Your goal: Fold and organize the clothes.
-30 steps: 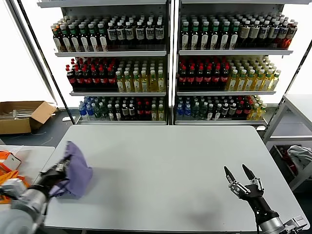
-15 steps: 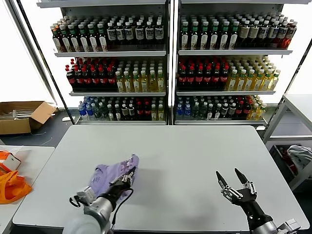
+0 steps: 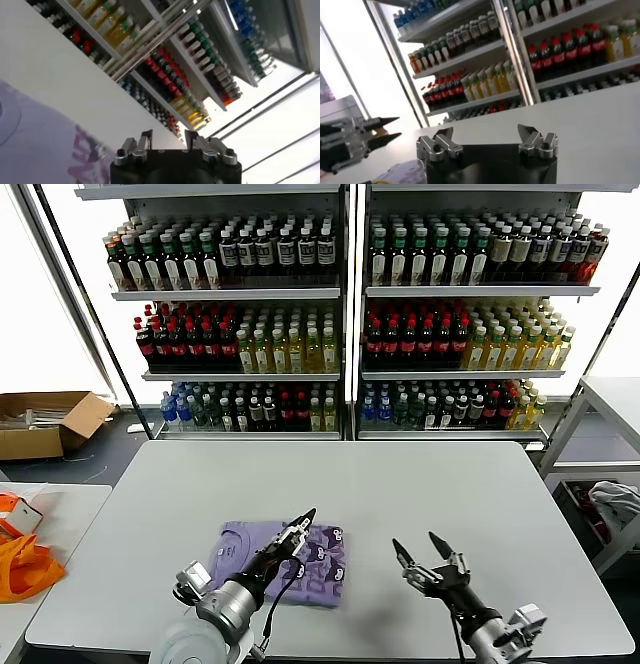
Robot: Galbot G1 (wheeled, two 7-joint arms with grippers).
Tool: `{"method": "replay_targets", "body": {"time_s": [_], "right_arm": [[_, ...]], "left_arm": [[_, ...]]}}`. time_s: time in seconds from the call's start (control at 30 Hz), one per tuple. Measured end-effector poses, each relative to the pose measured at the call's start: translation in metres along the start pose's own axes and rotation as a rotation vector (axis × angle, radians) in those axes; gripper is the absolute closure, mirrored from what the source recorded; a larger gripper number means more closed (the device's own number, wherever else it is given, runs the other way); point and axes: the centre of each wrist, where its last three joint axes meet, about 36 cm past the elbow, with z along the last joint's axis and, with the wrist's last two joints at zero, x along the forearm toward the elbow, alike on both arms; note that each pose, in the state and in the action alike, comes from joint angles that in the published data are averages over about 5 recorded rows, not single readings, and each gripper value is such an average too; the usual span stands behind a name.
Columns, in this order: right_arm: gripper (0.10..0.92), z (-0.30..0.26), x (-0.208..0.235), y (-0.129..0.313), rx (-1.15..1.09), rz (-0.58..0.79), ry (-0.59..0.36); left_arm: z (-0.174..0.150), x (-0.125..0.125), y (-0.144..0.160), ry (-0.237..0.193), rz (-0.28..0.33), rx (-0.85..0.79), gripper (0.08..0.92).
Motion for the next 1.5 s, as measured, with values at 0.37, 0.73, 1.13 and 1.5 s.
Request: {"method": "replay_targets", "body": {"time_s": [0.37, 0.73, 1.13, 1.5], "right_arm": [[0.200, 0.035, -0.061, 0.043, -0.072, -0.030, 0.190], [0.355, 0.056, -0.088, 0.069, -0.090, 0.003, 0.320], [0.702, 0.050, -0.085, 0.070, -0.082, -0.035, 0.360], [0.897, 0.010, -0.070, 0.038, 0.045, -0.062, 0.375]], "left_arm": [[-0.046, 0.027, 0.013, -0.146, -0.018, -0.061, 0.205], [-0.064, 0.039, 0.016, -0.228, -0.036, -0.105, 0.177], [-0.070, 0.041, 0.023, -0.268, -0.066, -0.117, 0.177], [-0.071, 0.042, 0.030, -0.297, -0.068, -0.107, 0.177]]}}
